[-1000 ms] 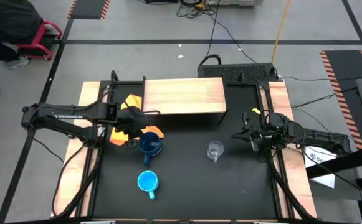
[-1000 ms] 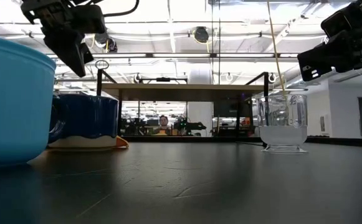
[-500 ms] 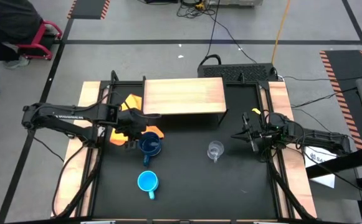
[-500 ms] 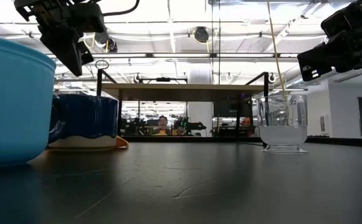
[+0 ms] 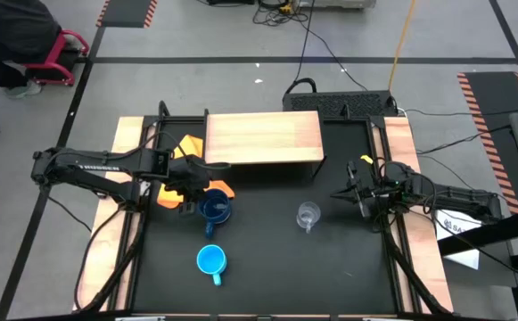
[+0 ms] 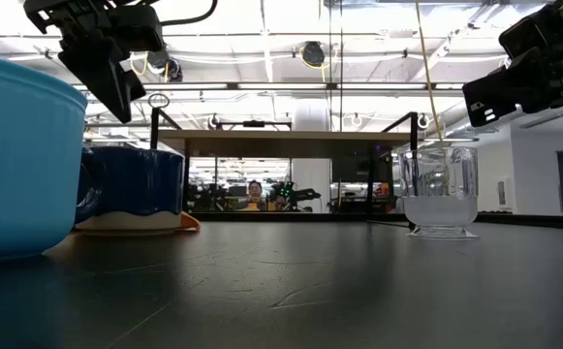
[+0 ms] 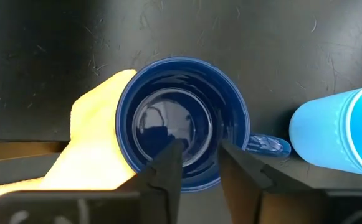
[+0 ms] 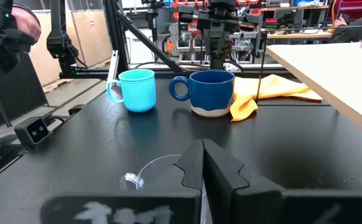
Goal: Stack small to large cups/mugs on shelf
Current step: Put the dark blue mug on the shelf
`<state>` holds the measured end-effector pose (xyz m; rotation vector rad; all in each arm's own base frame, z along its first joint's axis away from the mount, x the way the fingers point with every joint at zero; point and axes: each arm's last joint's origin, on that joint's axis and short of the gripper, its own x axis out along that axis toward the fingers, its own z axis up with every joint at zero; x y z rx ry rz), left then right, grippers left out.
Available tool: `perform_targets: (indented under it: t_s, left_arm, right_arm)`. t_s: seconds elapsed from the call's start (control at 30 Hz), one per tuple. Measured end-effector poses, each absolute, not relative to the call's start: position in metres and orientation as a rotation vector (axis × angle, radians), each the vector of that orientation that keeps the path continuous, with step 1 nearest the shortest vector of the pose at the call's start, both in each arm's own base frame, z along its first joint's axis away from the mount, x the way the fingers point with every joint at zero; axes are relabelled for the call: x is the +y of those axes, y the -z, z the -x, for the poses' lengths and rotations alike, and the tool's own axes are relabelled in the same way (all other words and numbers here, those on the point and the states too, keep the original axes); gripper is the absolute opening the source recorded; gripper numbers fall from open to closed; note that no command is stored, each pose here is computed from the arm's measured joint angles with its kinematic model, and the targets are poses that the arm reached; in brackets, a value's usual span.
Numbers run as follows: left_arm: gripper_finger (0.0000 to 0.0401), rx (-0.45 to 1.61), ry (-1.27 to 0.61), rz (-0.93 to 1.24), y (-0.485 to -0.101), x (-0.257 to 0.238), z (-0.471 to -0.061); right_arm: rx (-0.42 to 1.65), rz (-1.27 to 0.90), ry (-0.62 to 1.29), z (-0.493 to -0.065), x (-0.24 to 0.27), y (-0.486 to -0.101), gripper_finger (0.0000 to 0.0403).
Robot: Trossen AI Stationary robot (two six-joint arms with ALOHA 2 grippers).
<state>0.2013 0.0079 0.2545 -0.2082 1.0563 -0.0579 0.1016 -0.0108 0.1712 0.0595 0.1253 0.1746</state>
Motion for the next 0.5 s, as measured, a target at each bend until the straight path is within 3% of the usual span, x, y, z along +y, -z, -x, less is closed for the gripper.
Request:
perform_targets:
  t_s: [0.27, 0.5]
  left_arm:
    - [0.0196, 1.035, 0.022, 0.187, -0.252, 0.016, -0.207]
    - [0.0239, 1.002, 0.027, 0.182, -0.248, 0.028, -0.216]
  right_arm:
    - [0.125, -0.054, -0.175, -0.102, -0.011, -0.171, 0.0]
    - [0.13, -0.055, -0.175, -0.102, -0.011, -0.171, 0.0]
